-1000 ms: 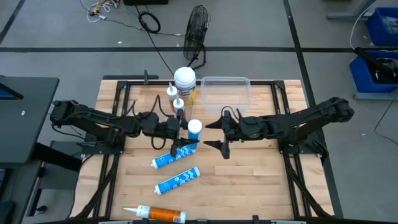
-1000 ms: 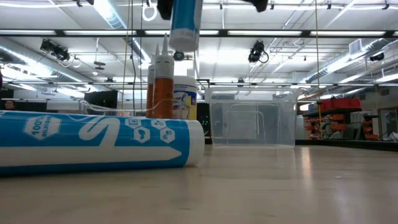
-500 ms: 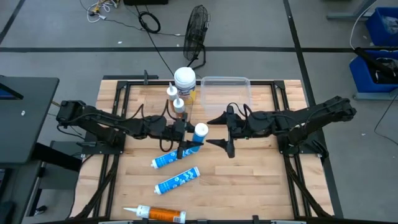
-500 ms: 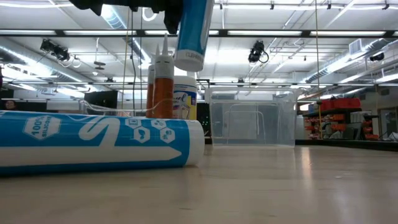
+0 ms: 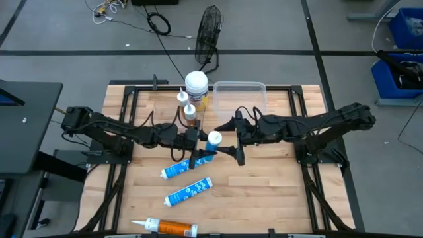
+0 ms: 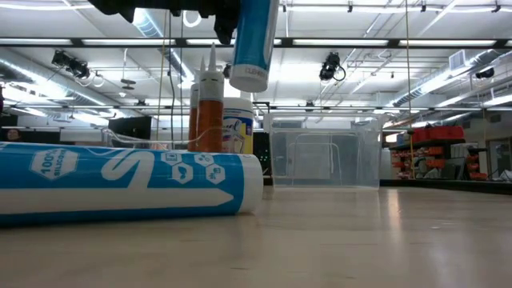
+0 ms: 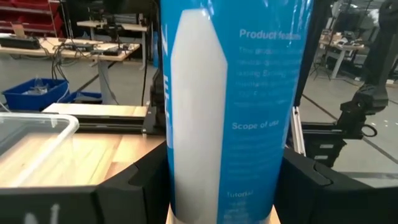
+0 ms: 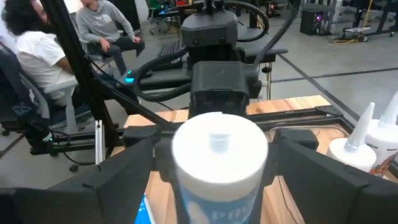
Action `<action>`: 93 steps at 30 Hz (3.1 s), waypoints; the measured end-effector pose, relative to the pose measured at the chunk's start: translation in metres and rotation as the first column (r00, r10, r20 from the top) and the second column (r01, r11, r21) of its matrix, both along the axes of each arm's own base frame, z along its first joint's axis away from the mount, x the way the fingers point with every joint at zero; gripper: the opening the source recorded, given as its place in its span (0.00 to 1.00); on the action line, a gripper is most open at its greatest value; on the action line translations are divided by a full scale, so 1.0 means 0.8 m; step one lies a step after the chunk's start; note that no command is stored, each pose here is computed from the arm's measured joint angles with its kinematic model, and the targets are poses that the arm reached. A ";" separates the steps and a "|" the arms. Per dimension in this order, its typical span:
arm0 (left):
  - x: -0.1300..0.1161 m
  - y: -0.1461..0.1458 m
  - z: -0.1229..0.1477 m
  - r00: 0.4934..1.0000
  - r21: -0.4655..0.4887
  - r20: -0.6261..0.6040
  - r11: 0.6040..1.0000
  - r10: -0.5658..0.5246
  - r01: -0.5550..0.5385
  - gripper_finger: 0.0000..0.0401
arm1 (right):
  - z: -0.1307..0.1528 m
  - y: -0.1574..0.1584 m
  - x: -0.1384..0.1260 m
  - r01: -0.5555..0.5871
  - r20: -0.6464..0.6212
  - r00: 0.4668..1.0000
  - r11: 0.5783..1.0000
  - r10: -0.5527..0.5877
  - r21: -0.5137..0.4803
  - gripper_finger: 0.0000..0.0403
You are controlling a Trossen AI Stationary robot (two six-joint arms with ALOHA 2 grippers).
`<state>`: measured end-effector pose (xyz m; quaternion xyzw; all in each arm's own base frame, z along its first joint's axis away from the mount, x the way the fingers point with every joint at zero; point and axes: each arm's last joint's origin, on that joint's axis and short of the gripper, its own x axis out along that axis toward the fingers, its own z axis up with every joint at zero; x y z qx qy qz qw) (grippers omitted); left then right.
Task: Pick & place silicon tubes, Sealant and Lysol wipes
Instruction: Put the bottom blue sealant into the right transparent bin
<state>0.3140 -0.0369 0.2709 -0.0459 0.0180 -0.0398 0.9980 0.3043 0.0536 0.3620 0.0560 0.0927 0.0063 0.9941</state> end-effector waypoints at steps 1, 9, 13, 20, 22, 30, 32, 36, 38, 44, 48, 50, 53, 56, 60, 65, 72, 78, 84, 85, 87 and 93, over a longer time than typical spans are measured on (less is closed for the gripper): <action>0.000 0.000 0.000 1.000 0.001 0.002 1.000 0.000 0.000 0.53 | -0.001 -0.002 0.001 0.000 0.000 1.000 1.000 0.000 0.003 0.85; 0.000 0.000 0.001 1.000 0.004 0.010 1.000 0.000 0.000 0.53 | -0.008 -0.006 0.014 -0.013 0.008 1.000 1.000 0.013 0.015 0.82; 0.000 0.000 0.001 1.000 0.008 0.010 1.000 0.001 -0.001 0.53 | -0.008 -0.006 0.014 -0.014 0.007 1.000 1.000 0.013 0.016 0.79; 0.000 0.000 0.002 1.000 0.001 0.012 1.000 0.001 -0.001 0.53 | -0.007 -0.009 0.014 -0.003 0.012 1.000 1.000 0.003 0.018 0.66; 0.000 0.000 0.002 1.000 -0.001 0.012 1.000 0.003 -0.003 0.53 | -0.006 -0.009 0.014 -0.004 0.019 1.000 1.000 0.004 0.011 0.59; 0.000 0.001 0.002 1.000 -0.001 0.011 1.000 0.012 -0.012 0.53 | -0.006 -0.009 0.014 -0.011 0.019 1.000 1.000 0.011 -0.002 0.52; 0.000 0.001 0.002 1.000 0.000 0.011 1.000 0.017 -0.017 0.55 | -0.006 -0.009 0.014 -0.014 0.019 1.000 1.000 0.014 -0.004 0.52; -0.001 0.001 0.004 1.000 0.002 0.027 1.000 0.014 -0.014 0.68 | -0.007 -0.008 0.014 -0.021 0.015 1.000 1.000 0.021 -0.004 0.52; -0.001 0.000 0.004 1.000 0.002 0.023 1.000 0.019 -0.019 0.73 | -0.008 -0.009 0.014 -0.006 0.013 1.000 1.000 0.006 -0.007 0.52; -0.001 0.003 0.003 0.998 0.017 0.016 0.998 0.067 -0.067 0.77 | 0.003 -0.012 0.005 0.046 0.045 0.998 0.999 -0.045 -0.027 0.52; -0.001 0.003 0.001 0.997 0.021 -0.004 0.996 0.082 -0.082 0.77 | 0.014 -0.017 -0.012 0.113 0.044 0.993 0.992 -0.111 -0.058 0.52; -0.001 0.005 -0.002 0.995 0.026 -0.024 0.995 0.101 -0.100 0.77 | 0.020 -0.020 -0.023 0.152 0.039 0.988 0.986 -0.150 -0.063 0.52; -0.001 0.006 -0.003 0.991 0.028 -0.033 0.991 0.129 -0.128 0.77 | 0.032 -0.024 -0.039 0.215 0.060 0.976 0.974 -0.211 -0.066 0.52; -0.001 0.004 -0.007 0.989 0.023 -0.056 0.990 0.137 -0.136 0.77 | 0.042 -0.031 -0.053 0.290 0.086 0.956 0.952 -0.282 -0.097 0.52; -0.001 0.005 -0.006 0.988 0.008 -0.051 0.989 0.146 -0.146 0.78 | 0.050 -0.038 -0.071 0.400 0.091 0.916 0.904 -0.390 -0.153 0.52; -0.001 0.004 -0.007 0.986 -0.012 -0.065 0.988 0.154 -0.155 0.78 | 0.053 -0.046 -0.083 0.514 0.087 0.857 0.830 -0.508 -0.216 0.52; -0.002 -0.005 -0.008 0.988 -0.043 -0.075 0.990 0.133 -0.137 0.78 | 0.051 -0.076 -0.084 0.610 0.080 0.786 0.747 -0.613 -0.266 0.52; -0.003 -0.008 -0.008 0.990 -0.052 -0.075 0.990 0.124 -0.128 0.78 | 0.048 -0.114 -0.084 0.660 0.060 0.742 0.712 -0.667 -0.241 0.52; -0.003 -0.008 -0.008 0.989 -0.045 -0.071 0.991 0.126 -0.129 0.78 | 0.027 -0.154 -0.079 0.681 -0.004 0.716 0.700 -0.698 -0.213 0.52; -0.003 -0.008 -0.007 0.990 -0.046 -0.067 0.991 0.126 -0.129 0.78 | 0.023 -0.160 -0.078 0.683 -0.018 0.713 0.699 -0.701 -0.210 0.52; -0.003 -0.008 -0.007 0.990 -0.046 -0.063 0.991 0.125 -0.128 0.78 | 0.016 -0.171 -0.075 0.687 -0.039 0.707 0.699 -0.706 -0.198 0.52; -0.003 -0.008 -0.007 0.990 -0.044 -0.063 0.991 0.126 -0.129 0.78 | -0.010 -0.200 -0.061 0.673 -0.112 0.711 0.718 -0.695 -0.180 0.52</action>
